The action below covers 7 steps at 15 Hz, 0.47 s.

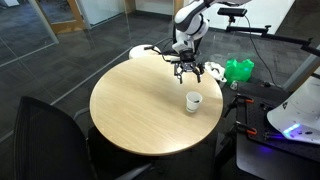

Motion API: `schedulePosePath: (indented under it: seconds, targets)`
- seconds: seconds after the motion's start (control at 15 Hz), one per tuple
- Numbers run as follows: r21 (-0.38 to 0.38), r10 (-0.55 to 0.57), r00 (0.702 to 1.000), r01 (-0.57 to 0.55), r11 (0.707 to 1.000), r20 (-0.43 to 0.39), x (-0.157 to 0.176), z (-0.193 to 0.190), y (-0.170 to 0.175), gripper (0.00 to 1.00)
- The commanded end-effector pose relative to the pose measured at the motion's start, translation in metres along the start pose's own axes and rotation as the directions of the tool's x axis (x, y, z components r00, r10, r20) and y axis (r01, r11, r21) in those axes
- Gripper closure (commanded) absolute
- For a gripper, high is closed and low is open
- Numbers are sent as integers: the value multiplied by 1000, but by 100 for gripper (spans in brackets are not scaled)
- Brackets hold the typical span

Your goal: Pick the pen and put it in the cup

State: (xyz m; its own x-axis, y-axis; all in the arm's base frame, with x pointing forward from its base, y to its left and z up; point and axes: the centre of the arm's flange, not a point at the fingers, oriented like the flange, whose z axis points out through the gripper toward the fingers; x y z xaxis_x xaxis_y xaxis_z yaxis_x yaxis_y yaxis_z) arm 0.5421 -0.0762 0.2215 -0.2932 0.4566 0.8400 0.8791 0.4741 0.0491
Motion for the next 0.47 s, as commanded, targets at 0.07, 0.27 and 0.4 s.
schedulePosePath:
  seconds: [0.07,0.27,0.4]
  targets:
    - [-7,-10,1000,10,1000,3,7,-4,0,0]
    - [-5,-4,1000,4,1000,-5,3,-1,-2,0]
    - [-4,-2,1000,2,1000,-9,1,1,-2,0]
